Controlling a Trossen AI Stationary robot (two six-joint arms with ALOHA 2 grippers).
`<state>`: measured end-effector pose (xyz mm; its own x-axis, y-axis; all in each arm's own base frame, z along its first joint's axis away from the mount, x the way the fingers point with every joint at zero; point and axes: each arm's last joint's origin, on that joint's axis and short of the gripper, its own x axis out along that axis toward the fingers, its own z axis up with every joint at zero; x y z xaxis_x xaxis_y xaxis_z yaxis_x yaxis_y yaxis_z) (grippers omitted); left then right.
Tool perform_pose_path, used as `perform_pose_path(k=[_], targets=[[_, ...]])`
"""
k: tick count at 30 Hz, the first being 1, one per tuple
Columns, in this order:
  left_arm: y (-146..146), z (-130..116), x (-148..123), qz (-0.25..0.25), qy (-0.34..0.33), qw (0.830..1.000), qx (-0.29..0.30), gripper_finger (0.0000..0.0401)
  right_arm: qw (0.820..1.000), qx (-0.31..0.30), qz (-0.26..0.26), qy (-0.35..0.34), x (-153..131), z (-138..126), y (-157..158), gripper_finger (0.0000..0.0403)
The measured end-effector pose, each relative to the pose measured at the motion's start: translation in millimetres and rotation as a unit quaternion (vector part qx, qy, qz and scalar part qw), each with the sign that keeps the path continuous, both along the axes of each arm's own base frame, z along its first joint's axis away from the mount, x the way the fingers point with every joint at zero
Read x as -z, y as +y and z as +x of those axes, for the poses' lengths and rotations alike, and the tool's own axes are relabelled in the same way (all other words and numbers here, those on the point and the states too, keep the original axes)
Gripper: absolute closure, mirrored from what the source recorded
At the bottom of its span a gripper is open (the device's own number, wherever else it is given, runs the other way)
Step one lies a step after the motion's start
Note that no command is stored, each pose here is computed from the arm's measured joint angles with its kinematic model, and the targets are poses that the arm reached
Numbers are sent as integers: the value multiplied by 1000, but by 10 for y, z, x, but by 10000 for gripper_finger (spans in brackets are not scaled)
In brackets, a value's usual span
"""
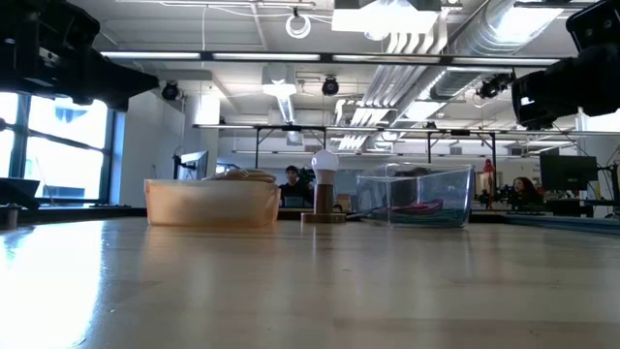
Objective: Pick & Place USB Port
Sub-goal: Return to Home Position
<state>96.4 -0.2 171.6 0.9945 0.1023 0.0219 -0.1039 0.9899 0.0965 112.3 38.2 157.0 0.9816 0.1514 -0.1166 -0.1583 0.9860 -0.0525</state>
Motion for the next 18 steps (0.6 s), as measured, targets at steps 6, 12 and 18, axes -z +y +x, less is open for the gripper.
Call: perform_pose_path(k=[6, 12, 18], targets=[[-5, 1, 6, 0, 2, 1000, 8, 400, 1000, -21, 13, 17, 28, -6, 12, 403], [-7, 1, 6, 0, 3, 1000, 11, 400, 999, -38, 15, 19, 28, -8, 20, 403], [-8, 1, 8, 1, 4, 1000, 14, 400, 999, -37, 16, 21, 34, -8, 19, 403]])
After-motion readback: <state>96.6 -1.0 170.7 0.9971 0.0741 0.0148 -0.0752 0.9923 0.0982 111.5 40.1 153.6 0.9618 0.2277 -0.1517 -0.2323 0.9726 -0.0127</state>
